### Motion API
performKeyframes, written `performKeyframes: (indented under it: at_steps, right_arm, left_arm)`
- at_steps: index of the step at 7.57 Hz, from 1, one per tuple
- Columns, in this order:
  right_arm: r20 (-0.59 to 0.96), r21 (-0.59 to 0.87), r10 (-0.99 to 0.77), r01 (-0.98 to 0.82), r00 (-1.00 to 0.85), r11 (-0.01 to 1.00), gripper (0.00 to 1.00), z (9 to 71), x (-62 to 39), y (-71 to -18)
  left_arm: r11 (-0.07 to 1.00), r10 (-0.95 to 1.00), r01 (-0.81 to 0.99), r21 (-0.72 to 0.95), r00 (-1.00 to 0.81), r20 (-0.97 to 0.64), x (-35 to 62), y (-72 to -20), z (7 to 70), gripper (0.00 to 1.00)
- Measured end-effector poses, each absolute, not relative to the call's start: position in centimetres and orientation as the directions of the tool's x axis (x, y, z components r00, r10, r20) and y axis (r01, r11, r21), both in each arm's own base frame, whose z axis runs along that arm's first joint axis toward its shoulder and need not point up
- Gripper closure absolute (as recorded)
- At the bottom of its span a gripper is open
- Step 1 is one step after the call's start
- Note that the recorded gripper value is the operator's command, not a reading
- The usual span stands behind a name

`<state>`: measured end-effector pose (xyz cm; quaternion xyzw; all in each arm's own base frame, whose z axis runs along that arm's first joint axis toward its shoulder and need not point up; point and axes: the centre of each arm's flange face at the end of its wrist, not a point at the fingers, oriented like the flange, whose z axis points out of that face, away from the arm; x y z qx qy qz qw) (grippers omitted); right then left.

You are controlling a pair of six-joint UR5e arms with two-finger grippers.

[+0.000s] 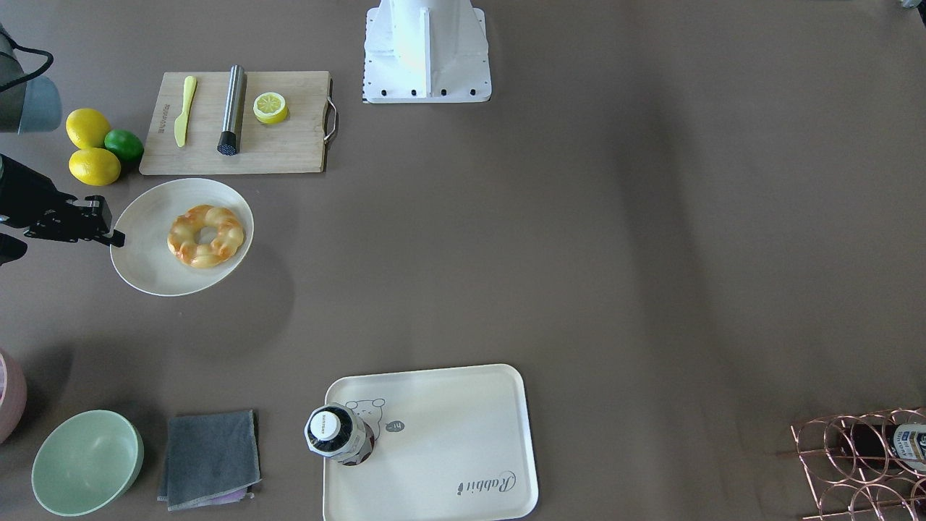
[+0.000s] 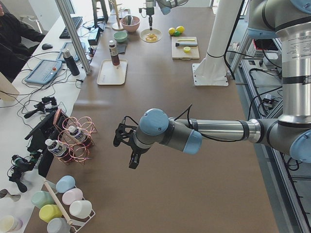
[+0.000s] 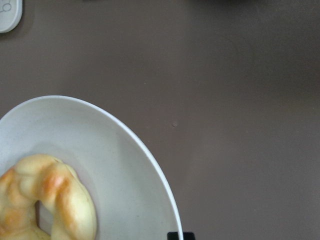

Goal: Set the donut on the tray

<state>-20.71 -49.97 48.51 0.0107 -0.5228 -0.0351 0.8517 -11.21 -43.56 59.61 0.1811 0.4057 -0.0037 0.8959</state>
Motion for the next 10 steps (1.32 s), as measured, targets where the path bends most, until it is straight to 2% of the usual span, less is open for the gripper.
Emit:
performKeyframes:
  at_steps: [3, 6, 10]
  right_arm:
    - [0.910, 0.036, -0.028, -0.012, 0.413, 0.999, 1.00, 43.0, -21.6, -51.5]
    - [0.921, 0.010, 0.025, -0.087, 0.389, 0.996, 1.00, 35.9, -26.3, -50.0]
    - [0.925, -0.034, 0.092, -0.160, 0.368, 0.986, 1.00, 28.6, -34.1, -48.0]
  left_arm:
    - [0.958, 0.067, 0.187, 0.216, 0.588, -0.806, -5.9, -48.9, 54.1, 0.02]
    - [0.973, -0.033, 0.215, 0.087, 0.500, -0.866, 3.3, -53.9, 45.0, 0.02]
    - [0.990, -0.026, 0.139, 0.031, 0.391, -0.920, 17.0, -53.8, 31.2, 0.02]
